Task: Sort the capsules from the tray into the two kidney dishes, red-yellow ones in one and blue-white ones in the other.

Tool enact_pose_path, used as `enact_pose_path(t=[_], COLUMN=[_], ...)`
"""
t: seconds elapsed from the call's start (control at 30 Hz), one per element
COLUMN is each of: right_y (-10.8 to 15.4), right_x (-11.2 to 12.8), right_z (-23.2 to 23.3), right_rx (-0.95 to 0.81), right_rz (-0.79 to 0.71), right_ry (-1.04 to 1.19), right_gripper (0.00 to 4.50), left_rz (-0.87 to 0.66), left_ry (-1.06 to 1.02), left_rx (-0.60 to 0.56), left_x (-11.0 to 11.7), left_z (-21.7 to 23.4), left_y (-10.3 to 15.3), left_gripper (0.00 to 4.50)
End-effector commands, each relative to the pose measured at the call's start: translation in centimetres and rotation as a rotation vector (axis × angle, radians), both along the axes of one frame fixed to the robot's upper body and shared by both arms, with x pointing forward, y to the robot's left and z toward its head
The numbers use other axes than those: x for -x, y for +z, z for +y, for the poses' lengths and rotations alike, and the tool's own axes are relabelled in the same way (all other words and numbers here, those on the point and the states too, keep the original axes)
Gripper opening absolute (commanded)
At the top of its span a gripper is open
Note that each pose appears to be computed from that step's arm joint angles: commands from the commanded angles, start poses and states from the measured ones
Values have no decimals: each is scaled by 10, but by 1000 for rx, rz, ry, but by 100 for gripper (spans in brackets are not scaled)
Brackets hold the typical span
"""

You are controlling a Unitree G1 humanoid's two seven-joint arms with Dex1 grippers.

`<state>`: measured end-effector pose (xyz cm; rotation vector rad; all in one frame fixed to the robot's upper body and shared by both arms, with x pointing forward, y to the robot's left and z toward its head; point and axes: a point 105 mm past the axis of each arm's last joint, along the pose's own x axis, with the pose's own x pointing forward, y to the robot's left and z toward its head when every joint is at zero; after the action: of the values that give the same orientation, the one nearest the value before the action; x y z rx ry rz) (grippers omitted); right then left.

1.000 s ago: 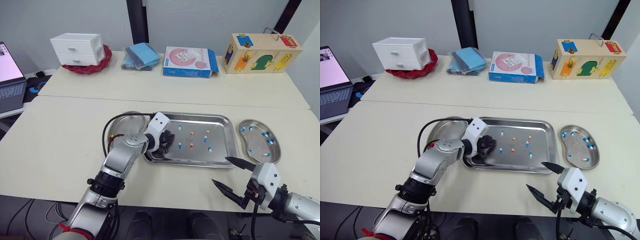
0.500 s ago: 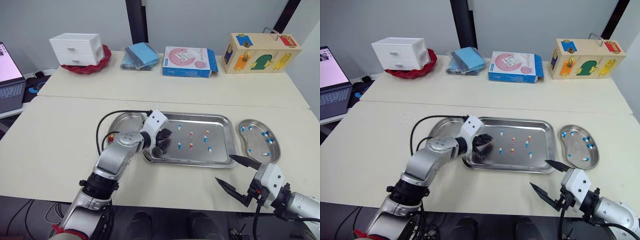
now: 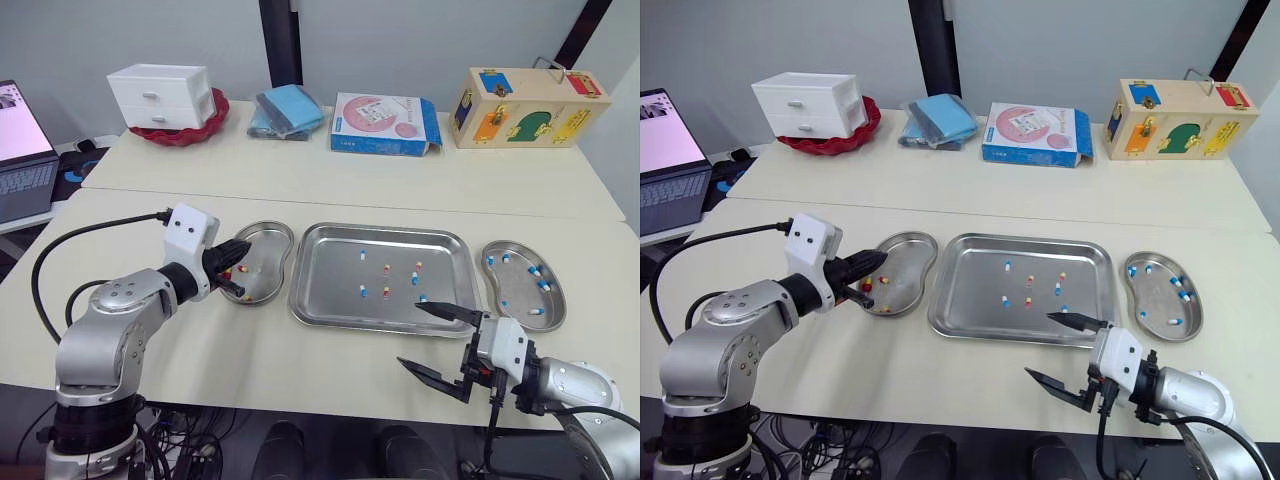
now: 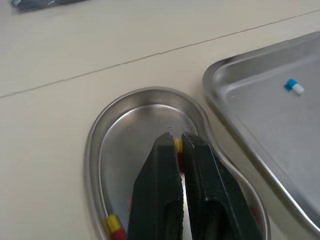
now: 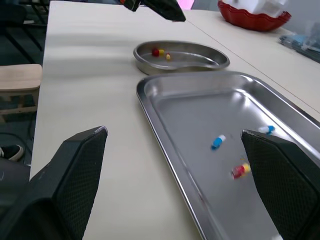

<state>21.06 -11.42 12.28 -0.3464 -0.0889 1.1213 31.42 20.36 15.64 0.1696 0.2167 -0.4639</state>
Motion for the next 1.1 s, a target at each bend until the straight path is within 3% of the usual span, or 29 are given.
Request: enact_pose_path(t=[0.03,0.4,0.53,0.9,1.1], right_y=[4,12,13,11,9], right_x=[0,-3,-4,-3,-1], right_z=[6,17,16,15,15], right_rx=[-17,-42,-41,-40,-37], right_rz=[-9,-18,-15,-5,1], right_ry=[24,37,34,32,30], right_gripper=[450,450,450,450,450], left_rz=[-90,-108,-144,-156,-147], left_ry=[8,20,-17,-41,-46], left_rx=[-5,0,-3,-1,-1], left_x=[1,-2,-1,5,7], left_z=[2,7,5,6,8], left_y=[16,11,17,21,21], left_gripper=[6,6,104,446,446])
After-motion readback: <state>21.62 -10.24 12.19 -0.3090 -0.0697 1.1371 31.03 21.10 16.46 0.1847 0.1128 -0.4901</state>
